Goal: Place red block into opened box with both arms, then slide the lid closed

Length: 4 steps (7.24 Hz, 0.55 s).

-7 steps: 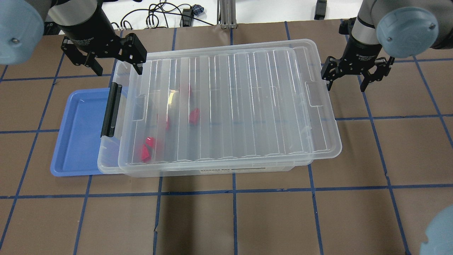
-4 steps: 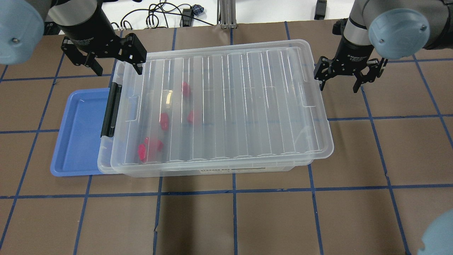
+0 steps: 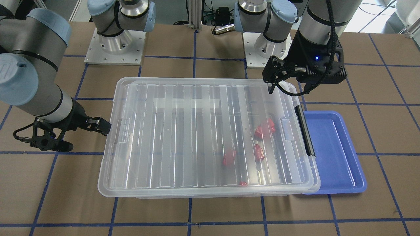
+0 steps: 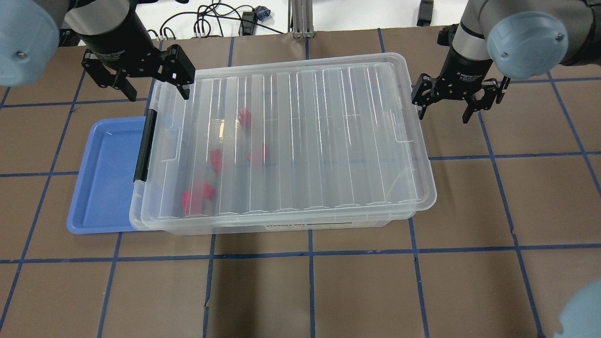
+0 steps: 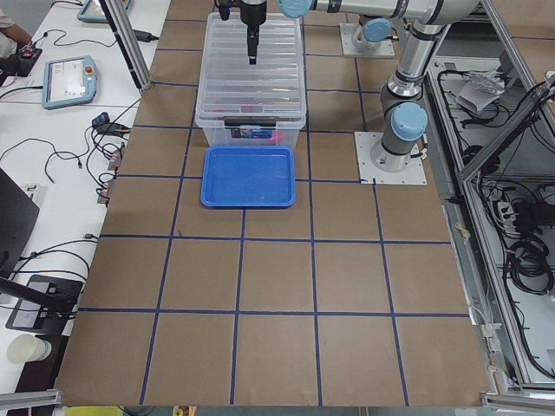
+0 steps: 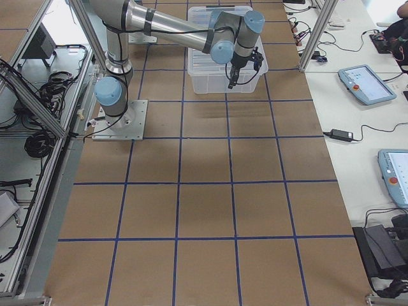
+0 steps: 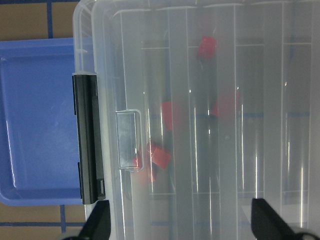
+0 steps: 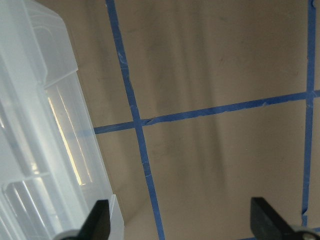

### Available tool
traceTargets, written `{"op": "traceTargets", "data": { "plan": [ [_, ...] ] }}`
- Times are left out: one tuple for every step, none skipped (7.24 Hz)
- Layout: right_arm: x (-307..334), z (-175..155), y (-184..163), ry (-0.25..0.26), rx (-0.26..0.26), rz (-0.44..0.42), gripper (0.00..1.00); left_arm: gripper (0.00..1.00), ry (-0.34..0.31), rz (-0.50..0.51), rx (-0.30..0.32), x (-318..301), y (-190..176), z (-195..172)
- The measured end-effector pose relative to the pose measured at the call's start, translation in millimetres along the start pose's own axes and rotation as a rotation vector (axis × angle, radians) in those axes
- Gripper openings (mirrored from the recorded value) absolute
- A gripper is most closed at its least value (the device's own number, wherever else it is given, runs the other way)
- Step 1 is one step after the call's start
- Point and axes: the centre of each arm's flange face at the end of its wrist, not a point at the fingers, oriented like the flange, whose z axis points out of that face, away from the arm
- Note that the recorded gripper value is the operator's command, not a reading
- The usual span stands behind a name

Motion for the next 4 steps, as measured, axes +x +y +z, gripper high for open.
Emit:
{"op": "traceTargets", "data": {
  "plan": [
    [-0.1, 0.1, 0.1, -0.001, -0.001, 0.0, 1.0, 1.0, 0.001, 0.001, 0.002, 0.1, 0.3, -1.1],
    [-0.2, 0.4, 0.1, -0.001, -0.002, 0.0, 1.0, 1.0, 0.002, 0.001, 0.003, 0.1, 0.6, -1.7],
    [-0.3, 0.4, 0.1, -0.002, -0.003, 0.0, 1.0, 1.0, 0.002, 0.001, -0.001, 0.2, 1.3, 0.6],
    [-0.4, 0.0, 0.2, -0.004, -0.003, 0.0, 1.0, 1.0, 0.001, 0.002, -0.009, 0.4, 2.0, 4.3]
  ]
}}
